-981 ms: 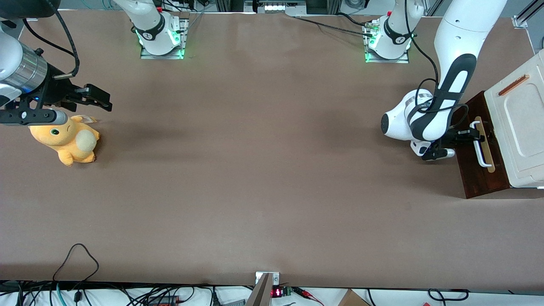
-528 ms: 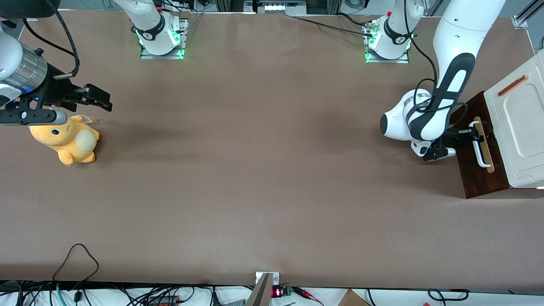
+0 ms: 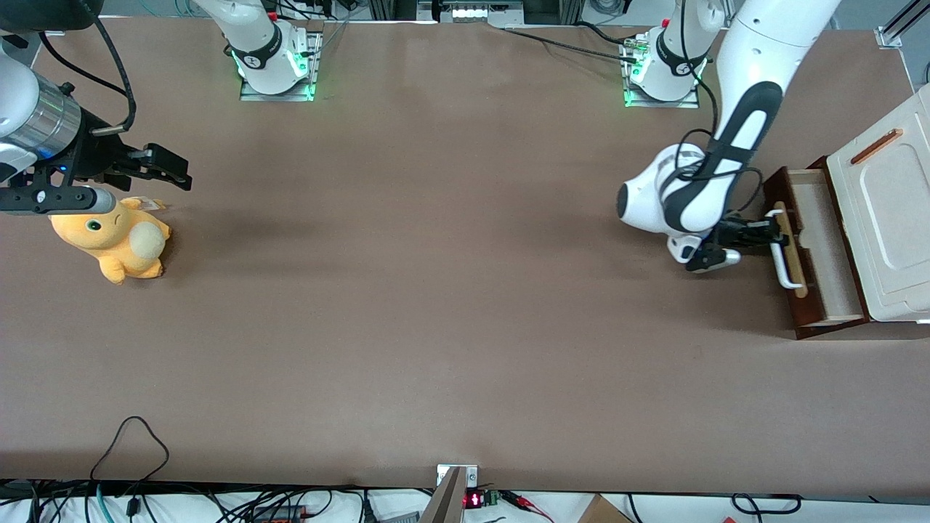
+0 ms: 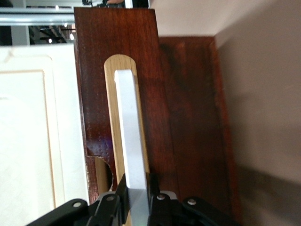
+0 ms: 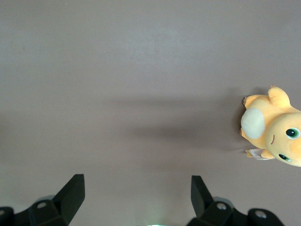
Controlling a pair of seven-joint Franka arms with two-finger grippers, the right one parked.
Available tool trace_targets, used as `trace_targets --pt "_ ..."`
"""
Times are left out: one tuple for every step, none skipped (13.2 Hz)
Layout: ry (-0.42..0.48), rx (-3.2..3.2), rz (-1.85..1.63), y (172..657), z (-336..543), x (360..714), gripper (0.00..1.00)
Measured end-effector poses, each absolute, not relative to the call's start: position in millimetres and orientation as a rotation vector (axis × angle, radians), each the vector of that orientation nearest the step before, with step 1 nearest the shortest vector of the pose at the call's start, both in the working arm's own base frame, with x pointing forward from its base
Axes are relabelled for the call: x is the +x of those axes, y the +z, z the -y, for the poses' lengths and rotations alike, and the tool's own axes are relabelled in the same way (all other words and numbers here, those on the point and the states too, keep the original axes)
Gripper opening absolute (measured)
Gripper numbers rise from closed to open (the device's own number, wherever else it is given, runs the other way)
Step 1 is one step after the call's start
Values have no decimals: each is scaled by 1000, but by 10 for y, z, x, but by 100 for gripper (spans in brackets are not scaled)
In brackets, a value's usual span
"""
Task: Open lower drawer with left arm only
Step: 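Pull the handle away from the cabinet with the left gripper, then open the left gripper and back it away from the handle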
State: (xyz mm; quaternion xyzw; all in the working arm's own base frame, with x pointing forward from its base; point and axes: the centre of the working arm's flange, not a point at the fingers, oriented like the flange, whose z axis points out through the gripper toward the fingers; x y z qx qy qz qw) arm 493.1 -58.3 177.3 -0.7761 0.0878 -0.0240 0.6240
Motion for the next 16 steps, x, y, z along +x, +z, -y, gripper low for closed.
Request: trace_targets --pt "-69 -1794 -214 1788 726 4921 19" --pt "-77 -1800 -224 1792 822 4905 19" --pt "-80 -1802 -229 1793 867 4894 19" --pt "-80 -1803 -229 1793 873 4892 19" --pt "-78 -1806 -233 1787 875 4892 20" --pt "-78 -1809 -236 1782 880 4891 22" --pt "-76 -1818 -235 1777 886 4892 30" --pt "-64 -1838 -219 1778 892 4892 39" --pt "-52 -1861 -190 1806 905 4910 50" --pt "-39 -1893 -155 1868 937 4947 61" --pt "-19 -1943 -124 1976 991 5001 72" --pt "13 -2007 -95 2143 1061 5071 81" --pt "52 -2081 -70 2374 1140 5160 92" --pt "79 -2157 -47 2661 1217 5257 99" --pt "96 -2234 -23 2971 1284 5344 100" --pt "94 -2307 3 3288 1343 5412 100"
